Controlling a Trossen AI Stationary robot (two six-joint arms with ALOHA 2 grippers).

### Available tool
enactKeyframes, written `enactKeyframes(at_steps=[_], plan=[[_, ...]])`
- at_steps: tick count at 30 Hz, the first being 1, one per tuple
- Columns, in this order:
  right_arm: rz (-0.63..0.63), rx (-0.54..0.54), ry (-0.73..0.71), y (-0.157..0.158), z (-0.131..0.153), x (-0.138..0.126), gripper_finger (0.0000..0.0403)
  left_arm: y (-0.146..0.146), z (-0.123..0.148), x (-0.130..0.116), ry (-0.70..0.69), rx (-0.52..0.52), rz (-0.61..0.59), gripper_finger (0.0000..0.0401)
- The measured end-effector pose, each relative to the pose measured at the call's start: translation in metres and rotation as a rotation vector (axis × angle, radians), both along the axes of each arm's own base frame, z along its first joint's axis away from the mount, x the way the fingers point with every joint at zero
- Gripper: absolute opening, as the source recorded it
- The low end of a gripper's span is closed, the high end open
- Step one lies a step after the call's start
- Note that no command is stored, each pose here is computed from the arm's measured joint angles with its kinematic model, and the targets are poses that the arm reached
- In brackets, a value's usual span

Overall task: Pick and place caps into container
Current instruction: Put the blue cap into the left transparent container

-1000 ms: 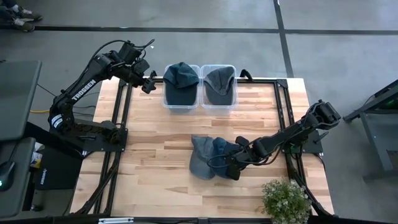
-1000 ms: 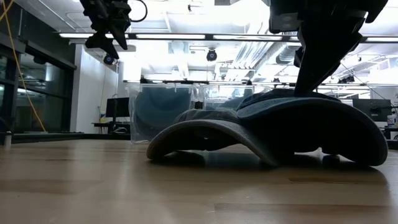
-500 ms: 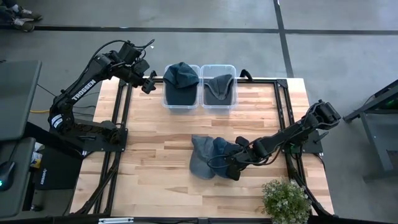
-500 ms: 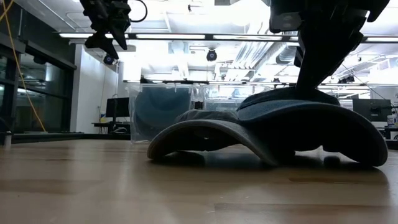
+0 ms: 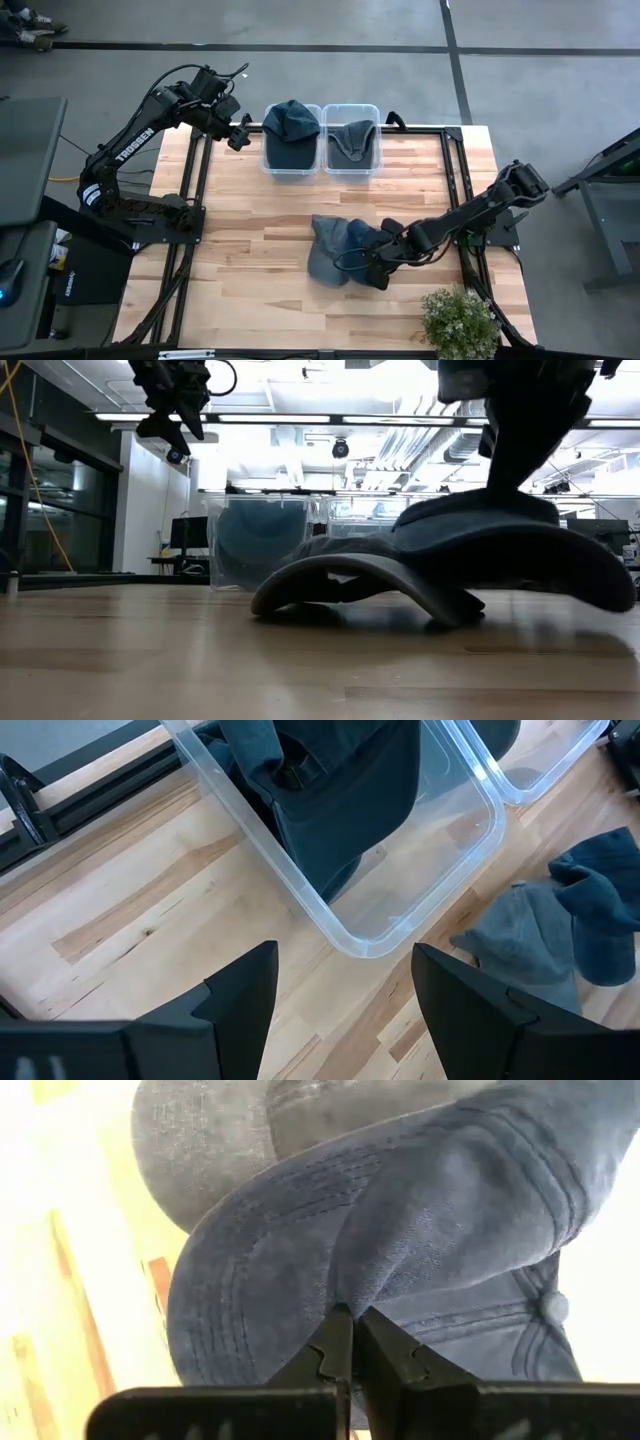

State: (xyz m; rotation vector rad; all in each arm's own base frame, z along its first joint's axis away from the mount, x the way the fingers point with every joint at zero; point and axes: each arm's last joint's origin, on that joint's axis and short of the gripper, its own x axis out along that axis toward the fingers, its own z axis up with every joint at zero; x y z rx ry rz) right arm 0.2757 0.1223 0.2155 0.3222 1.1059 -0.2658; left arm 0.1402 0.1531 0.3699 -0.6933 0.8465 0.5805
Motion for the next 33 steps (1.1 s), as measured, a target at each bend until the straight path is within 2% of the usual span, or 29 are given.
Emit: enactKeyframes(at_steps=[9, 20, 26, 33], plan=[[0.05, 0.012, 0.031, 0.004, 0.022, 0.002, 0.0001, 0.0, 0.0, 0.0, -0.001, -0.001, -0.001, 0.0229], [0.069, -0.067, 0.108, 0.001, 0.054, -0.003, 0.0, 0.0, 0.0, 0.0, -0.001, -0.001, -0.001, 0.0229], [0.077, -0.166, 0.011, -0.002, 0.079, 0.004, 0.0, 0.0, 0.0, 0.0, -0.002, -0.004, 0.006, 0.0229], [0.062, -0.337, -0.153, -0.017, 0.112, 0.007, 0.0, 0.0, 0.0, 0.0, -0.002, -0.008, 0.014, 0.0229]])
